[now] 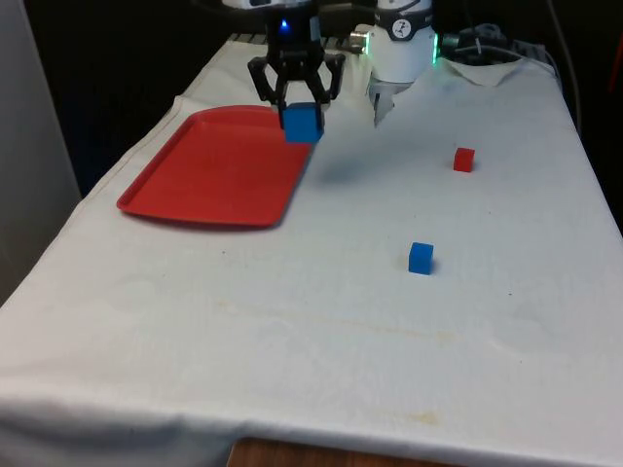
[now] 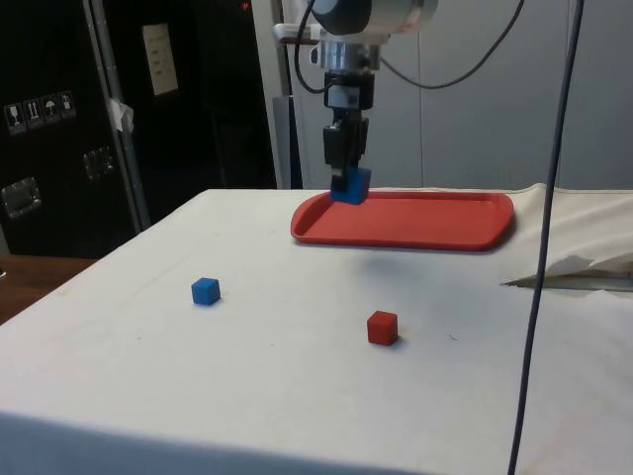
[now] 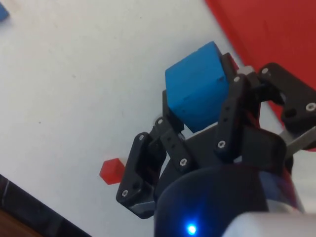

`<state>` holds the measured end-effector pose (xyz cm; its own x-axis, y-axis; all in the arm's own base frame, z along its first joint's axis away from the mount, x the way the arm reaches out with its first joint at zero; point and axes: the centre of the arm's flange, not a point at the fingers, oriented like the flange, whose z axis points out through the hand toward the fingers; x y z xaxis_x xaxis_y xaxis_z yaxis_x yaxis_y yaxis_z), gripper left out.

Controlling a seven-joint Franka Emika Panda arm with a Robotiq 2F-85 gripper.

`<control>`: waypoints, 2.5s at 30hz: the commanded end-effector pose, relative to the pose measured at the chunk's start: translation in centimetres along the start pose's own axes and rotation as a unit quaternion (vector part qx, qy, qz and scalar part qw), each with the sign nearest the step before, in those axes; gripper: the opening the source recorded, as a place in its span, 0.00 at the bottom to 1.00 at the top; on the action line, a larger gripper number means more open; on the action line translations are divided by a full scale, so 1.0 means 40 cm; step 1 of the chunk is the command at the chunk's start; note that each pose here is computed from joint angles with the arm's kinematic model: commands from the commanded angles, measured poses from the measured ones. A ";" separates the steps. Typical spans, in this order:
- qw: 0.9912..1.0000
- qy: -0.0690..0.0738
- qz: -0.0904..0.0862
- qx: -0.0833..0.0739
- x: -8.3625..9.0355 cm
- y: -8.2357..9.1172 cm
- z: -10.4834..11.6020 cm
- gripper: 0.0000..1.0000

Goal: Pick up the largest block and place it onto the tray.

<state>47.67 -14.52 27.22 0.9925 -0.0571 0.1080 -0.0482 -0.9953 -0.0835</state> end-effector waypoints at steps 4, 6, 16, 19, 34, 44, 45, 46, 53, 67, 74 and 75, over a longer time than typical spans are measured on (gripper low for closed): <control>1.000 0.007 -0.005 -0.004 -0.018 0.042 -0.010 0.00; 1.000 0.003 -0.005 -0.003 -0.016 0.043 -0.008 0.00; 1.000 0.009 -0.012 -0.009 -0.046 0.119 -0.014 0.00; 1.000 0.008 -0.013 -0.013 -0.055 0.148 -0.007 0.00; 0.999 -0.001 -0.012 -0.040 -0.061 0.246 0.058 0.00; 0.998 -0.009 -0.013 -0.065 -0.056 0.311 0.106 0.00; 0.998 -0.009 -0.013 -0.068 -0.055 0.317 0.110 0.00; 0.997 -0.010 -0.013 -0.070 -0.056 0.325 0.114 0.00; 0.997 -0.013 -0.012 -0.079 -0.061 0.370 0.139 0.00; 0.998 -0.011 -0.007 -0.065 -0.083 0.399 0.173 0.00; 0.998 -0.011 -0.008 -0.065 -0.082 0.398 0.175 0.26; 0.998 -0.011 -0.008 -0.065 -0.084 0.398 0.175 0.35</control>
<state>44.37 -29.61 18.66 0.9955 -0.0412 0.0853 -0.0452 -0.9979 0.0454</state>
